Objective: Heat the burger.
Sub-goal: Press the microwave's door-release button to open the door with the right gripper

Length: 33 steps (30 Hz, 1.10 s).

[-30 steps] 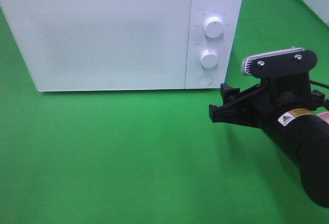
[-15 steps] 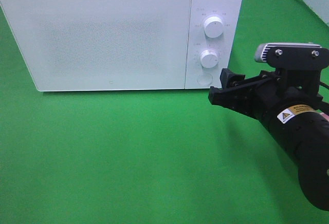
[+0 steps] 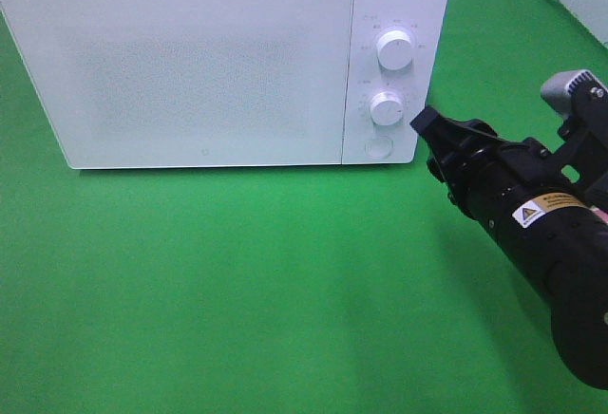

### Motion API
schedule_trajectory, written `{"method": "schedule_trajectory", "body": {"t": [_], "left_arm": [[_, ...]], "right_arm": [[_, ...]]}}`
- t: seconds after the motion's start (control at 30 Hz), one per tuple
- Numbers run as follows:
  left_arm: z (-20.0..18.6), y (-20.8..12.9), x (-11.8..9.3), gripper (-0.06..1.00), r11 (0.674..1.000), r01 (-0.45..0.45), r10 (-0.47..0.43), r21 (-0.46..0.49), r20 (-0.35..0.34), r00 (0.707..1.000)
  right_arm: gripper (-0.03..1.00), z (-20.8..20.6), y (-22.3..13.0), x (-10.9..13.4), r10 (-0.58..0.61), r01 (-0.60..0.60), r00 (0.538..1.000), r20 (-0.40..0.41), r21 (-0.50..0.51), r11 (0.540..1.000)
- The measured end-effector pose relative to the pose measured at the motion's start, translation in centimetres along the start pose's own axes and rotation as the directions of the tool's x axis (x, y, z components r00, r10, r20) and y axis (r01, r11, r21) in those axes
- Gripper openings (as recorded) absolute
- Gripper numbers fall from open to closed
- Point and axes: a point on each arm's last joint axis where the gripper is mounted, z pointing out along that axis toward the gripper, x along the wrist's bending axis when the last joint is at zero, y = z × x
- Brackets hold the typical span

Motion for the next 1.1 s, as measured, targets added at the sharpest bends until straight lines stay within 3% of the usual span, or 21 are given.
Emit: {"method": "schedule_trajectory", "body": {"t": [0.1,0.2,0.27,0.4,0.63,0.87,1.1], "left_arm": [[0.0,0.0,0.0,0.99,1.0,0.0,0.0,0.0,0.0,1.0],[0.0,0.0,0.0,0.99,1.0,0.0,0.0,0.0,0.0,1.0],[0.0,0.0,0.0,0.99,1.0,0.0,0.0,0.0,0.0,1.0],[0.0,0.0,0.0,0.99,1.0,0.0,0.0,0.0,0.0,1.0],[0.0,0.0,0.0,0.99,1.0,0.0,0.0,0.0,0.0,1.0],[0.0,0.0,0.0,0.99,1.0,0.0,0.0,0.0,0.0,1.0],[0.0,0.0,0.0,0.99,1.0,0.0,0.0,0.0,0.0,1.0]], "right_arm": [[0.29,0.0,-0.2,-0.1,0.147,-0.148,0.989,0.014,0.017,0.989],[0.28,0.0,-0.2,-0.1,0.176,-0.176,0.984,0.018,0.021,0.984],[0.23,0.0,-0.5,-0.3,0.317,-0.319,0.947,0.044,0.039,0.947],[0.16,0.0,-0.6,-0.4,0.407,-0.41,0.911,0.064,0.046,0.911],[0.01,-0.1,-0.8,-0.5,0.45,-0.456,0.889,0.089,0.058,0.888],[0.01,-0.1,-1.5,-0.7,0.529,-0.545,0.835,0.148,0.097,0.833],[0.01,-0.1,-1.5,-0.6,0.542,-0.558,0.827,0.149,0.096,0.824]]}}
